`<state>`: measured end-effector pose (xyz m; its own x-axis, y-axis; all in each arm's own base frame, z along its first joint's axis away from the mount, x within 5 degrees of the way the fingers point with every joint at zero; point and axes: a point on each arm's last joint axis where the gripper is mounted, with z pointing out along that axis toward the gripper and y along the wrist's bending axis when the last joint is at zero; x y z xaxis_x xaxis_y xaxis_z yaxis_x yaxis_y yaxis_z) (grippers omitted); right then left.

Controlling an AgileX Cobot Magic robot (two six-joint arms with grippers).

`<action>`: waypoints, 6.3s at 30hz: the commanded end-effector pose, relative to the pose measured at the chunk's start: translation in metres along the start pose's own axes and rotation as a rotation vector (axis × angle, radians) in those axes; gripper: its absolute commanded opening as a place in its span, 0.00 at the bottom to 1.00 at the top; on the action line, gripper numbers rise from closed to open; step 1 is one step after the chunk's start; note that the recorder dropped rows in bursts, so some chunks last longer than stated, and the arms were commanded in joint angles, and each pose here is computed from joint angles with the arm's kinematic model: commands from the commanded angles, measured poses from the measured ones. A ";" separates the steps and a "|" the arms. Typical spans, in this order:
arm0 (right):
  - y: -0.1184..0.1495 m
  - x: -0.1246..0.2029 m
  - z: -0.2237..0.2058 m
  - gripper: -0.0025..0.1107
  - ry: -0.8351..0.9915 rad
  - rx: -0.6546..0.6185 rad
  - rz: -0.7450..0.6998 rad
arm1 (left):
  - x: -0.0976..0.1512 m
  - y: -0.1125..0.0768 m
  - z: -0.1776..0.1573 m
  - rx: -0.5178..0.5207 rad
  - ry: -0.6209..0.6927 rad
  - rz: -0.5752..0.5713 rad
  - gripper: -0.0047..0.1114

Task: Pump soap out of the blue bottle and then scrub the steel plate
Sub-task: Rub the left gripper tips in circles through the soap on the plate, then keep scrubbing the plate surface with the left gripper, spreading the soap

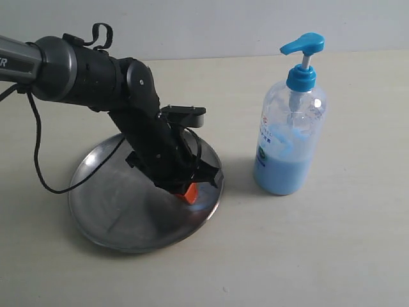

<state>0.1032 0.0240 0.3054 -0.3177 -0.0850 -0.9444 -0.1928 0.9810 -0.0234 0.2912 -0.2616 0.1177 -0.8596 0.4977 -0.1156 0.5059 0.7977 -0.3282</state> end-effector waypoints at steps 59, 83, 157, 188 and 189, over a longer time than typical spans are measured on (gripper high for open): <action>0.000 0.000 -0.001 0.02 -0.006 0.000 0.001 | 0.008 0.003 0.001 -0.031 0.084 0.120 0.04; 0.000 0.001 -0.001 0.02 -0.005 -0.001 0.003 | 0.005 -0.001 0.024 0.074 0.058 0.054 0.04; 0.000 0.000 -0.001 0.02 -0.011 -0.005 0.005 | -0.022 0.014 0.018 -0.090 0.146 0.096 0.04; 0.000 0.000 -0.001 0.02 -0.011 -0.006 0.007 | -0.019 0.022 0.026 -0.149 0.173 0.048 0.04; 0.000 0.000 -0.001 0.02 -0.011 -0.006 0.007 | -0.019 0.019 0.026 -0.127 0.180 0.045 0.04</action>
<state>0.1031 0.0243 0.3053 -0.3205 -0.0788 -0.9440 -0.1934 0.9810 -0.0162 0.3243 -0.2708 0.1058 -0.8351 0.5460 -0.0669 0.5466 0.8098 -0.2134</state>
